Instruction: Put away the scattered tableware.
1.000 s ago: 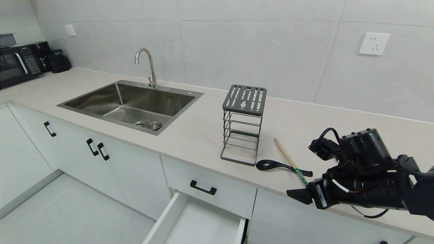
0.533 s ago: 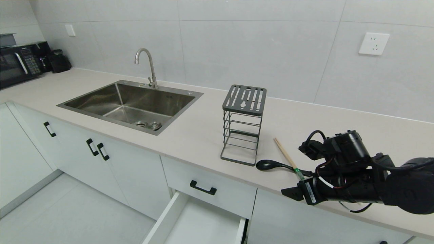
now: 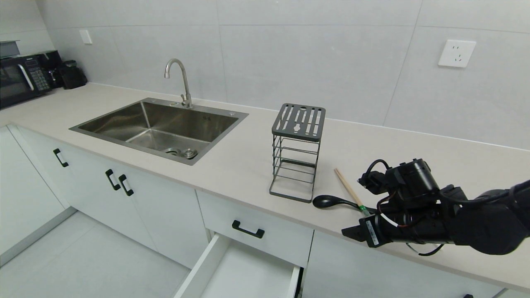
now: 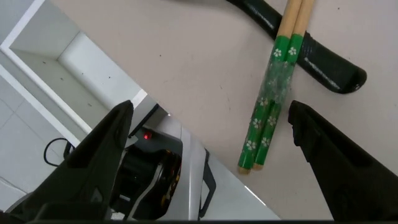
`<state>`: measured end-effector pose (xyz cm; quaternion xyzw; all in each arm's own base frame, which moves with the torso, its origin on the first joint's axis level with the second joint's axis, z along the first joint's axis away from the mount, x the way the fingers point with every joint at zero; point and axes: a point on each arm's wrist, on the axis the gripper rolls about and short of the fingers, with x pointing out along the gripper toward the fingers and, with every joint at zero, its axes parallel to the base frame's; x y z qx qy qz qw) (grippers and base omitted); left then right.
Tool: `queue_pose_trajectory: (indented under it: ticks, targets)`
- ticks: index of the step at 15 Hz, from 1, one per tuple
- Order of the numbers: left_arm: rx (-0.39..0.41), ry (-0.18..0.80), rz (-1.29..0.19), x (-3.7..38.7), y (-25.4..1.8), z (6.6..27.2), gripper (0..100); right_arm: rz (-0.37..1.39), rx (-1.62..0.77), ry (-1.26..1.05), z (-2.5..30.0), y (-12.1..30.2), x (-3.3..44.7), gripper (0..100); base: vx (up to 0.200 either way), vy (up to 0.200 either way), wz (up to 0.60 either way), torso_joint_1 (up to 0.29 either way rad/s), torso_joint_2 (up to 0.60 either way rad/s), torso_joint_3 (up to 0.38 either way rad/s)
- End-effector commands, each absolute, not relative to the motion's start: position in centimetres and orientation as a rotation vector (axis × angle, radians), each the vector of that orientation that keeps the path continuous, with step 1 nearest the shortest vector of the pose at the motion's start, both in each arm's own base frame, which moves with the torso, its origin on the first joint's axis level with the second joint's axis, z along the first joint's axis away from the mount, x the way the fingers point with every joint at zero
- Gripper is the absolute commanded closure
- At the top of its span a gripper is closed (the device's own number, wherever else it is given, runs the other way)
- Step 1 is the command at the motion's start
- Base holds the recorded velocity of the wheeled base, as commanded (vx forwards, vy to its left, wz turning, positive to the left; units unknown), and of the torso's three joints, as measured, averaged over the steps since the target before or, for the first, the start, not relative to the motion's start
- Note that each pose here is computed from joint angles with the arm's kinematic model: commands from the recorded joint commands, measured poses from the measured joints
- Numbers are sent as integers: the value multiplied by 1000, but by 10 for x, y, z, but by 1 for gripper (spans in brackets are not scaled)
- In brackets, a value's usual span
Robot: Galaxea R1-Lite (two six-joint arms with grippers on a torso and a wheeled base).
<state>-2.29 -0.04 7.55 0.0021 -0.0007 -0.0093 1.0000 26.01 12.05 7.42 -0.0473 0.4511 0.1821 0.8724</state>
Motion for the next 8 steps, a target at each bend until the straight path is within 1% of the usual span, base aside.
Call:
queue_pose_trajectory:
  ticks: [1, 6, 8]
  targets:
    - [5, 0, -18, -23, 0, 75, 0, 356, -106, 946, 72, 121, 263, 100, 0, 0, 0, 0, 0, 0]
    - [5, 0, -18, -23, 0, 75, 0, 301, -88, 924, 77, 115, 267, 100, 0, 0, 0, 0, 0, 0]
    - [5, 0, -18, -23, 0, 75, 0, 299, -78, 888, 88, 111, 262, 100, 0, 0, 0, 0, 0, 0]
